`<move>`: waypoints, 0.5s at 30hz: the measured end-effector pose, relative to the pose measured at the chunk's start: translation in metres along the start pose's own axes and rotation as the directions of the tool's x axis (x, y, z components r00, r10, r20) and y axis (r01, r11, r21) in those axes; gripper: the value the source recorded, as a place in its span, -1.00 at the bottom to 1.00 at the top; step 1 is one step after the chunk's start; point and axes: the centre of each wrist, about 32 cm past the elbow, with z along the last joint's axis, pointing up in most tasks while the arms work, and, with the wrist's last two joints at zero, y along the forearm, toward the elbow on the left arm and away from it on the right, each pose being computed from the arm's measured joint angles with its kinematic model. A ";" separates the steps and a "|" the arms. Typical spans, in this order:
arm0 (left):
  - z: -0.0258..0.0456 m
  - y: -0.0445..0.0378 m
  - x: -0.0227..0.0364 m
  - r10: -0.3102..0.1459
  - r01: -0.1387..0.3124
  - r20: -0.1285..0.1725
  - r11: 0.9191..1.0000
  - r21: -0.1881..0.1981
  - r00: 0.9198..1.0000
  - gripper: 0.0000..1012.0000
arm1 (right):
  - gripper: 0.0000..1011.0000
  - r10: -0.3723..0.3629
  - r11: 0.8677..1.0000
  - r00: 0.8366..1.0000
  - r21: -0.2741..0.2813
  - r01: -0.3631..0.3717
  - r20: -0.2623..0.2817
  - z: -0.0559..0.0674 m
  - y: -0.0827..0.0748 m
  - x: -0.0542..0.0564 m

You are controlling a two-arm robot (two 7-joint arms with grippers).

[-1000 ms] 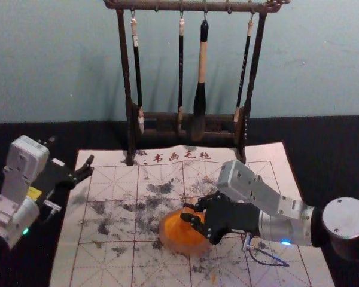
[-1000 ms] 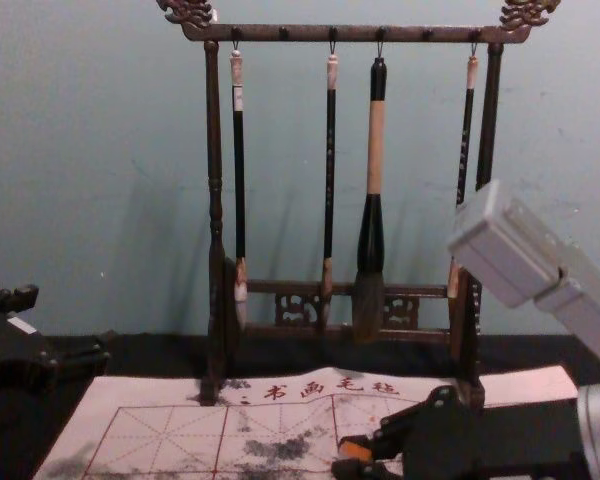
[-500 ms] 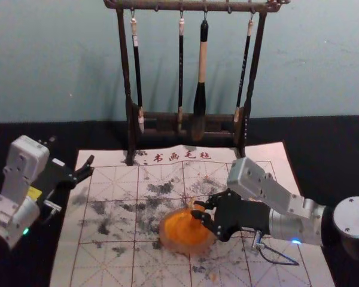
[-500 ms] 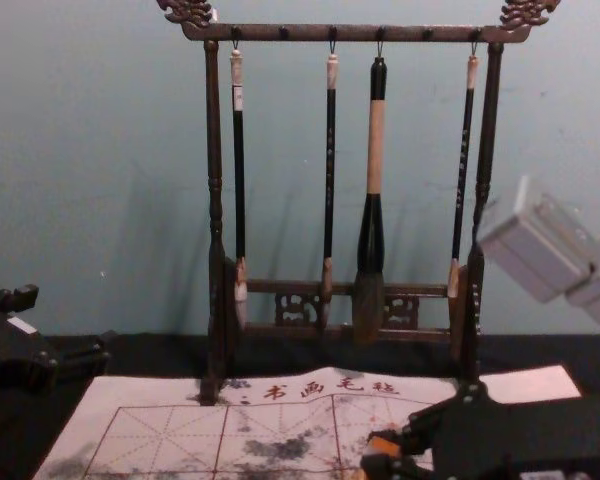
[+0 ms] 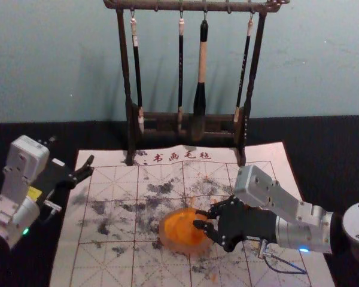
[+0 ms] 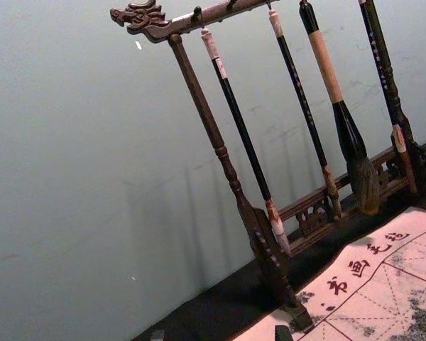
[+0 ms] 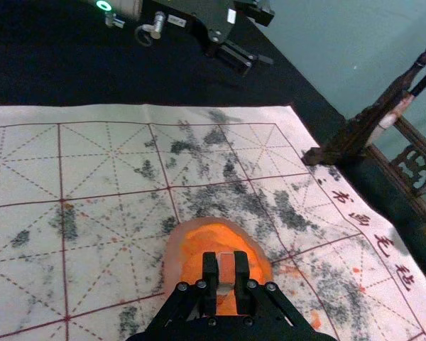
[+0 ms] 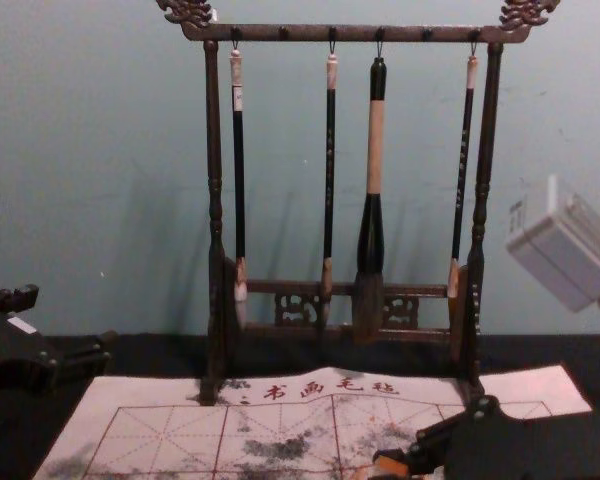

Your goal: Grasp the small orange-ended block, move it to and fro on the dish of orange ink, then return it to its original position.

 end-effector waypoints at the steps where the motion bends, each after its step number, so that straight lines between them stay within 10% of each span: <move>1: 0.0000 0.0000 0.0000 0.000 0.000 0.000 1.000 0.000 1.000 0.98 | -0.78 0.003 1.000 1.000 0.001 -0.003 0.000 0.000 0.000 0.000; 15: 0.0000 0.0000 0.0000 0.000 0.000 0.000 1.000 0.000 1.000 0.98 | -0.78 0.048 0.999 0.999 0.009 -0.048 0.020 0.005 0.005 -0.005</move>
